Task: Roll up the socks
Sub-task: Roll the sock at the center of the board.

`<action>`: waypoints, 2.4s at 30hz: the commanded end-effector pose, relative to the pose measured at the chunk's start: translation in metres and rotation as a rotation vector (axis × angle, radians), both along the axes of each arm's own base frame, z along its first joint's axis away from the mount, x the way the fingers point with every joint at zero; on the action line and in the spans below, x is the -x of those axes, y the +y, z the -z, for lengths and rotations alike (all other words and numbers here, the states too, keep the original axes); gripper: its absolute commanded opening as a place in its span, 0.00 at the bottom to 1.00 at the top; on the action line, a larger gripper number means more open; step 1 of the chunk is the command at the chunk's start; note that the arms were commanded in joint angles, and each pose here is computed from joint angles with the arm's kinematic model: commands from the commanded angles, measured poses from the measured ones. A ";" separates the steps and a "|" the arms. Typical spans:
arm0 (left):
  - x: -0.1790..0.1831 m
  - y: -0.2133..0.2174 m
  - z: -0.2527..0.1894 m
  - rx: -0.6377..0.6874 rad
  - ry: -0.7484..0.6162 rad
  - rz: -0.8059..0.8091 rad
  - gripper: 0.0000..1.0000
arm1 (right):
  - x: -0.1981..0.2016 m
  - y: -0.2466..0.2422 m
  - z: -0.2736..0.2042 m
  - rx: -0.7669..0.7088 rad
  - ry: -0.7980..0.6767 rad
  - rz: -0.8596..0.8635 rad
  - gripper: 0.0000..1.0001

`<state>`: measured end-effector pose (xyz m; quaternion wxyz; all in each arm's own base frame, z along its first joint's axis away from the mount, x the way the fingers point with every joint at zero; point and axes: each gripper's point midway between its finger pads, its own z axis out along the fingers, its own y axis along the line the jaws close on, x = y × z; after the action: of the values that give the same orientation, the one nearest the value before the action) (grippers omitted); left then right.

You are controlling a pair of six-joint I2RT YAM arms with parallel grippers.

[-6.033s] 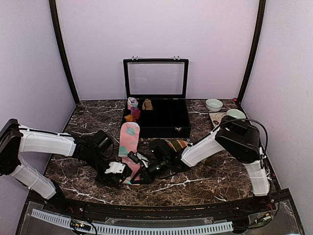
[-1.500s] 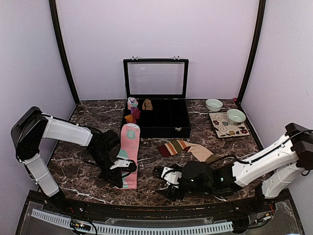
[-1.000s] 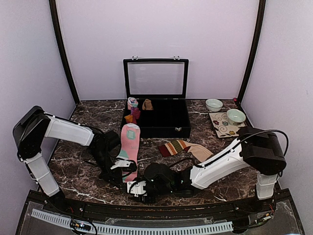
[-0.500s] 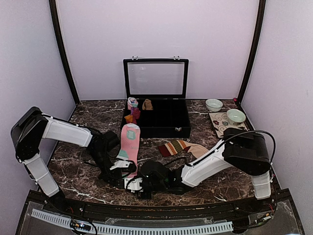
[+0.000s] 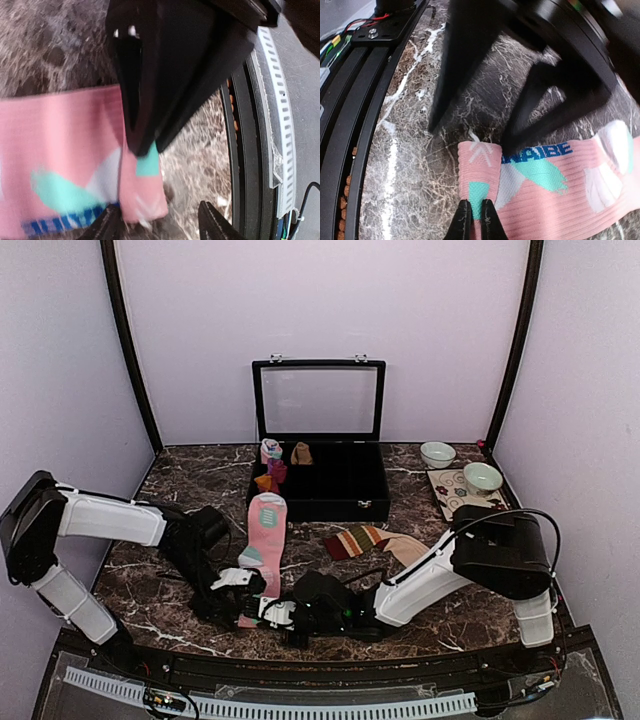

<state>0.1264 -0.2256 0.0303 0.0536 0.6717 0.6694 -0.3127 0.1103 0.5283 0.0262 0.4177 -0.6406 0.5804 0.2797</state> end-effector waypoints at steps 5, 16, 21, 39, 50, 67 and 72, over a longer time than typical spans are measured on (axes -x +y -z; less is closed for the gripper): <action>-0.011 0.029 -0.010 0.013 -0.297 -0.022 0.56 | 0.012 -0.021 0.048 0.143 0.372 0.088 0.00; 0.012 0.032 -0.025 0.029 -0.248 0.100 0.47 | -0.007 -0.031 0.070 0.264 0.715 0.217 0.00; 0.026 0.017 -0.028 0.042 -0.210 0.120 0.44 | -0.015 -0.043 0.089 0.323 0.791 0.298 0.00; 0.002 -0.008 -0.025 0.081 -0.343 0.040 0.45 | 0.016 -0.055 0.090 0.368 1.128 0.320 0.00; 0.007 -0.012 -0.009 0.012 -0.271 0.059 0.36 | 0.010 -0.043 0.082 0.365 1.191 0.360 0.00; 0.011 -0.008 0.004 0.015 -0.285 0.058 0.20 | 0.008 -0.047 0.090 0.353 1.277 0.393 0.00; 0.008 -0.007 0.014 -0.015 -0.278 0.050 0.07 | 0.006 -0.045 0.086 0.324 1.276 0.387 0.00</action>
<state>0.1236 -0.2388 0.0304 0.1571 0.7278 0.6314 -0.2169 0.1189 0.5297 0.0207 0.0150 -0.3381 0.7828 0.5222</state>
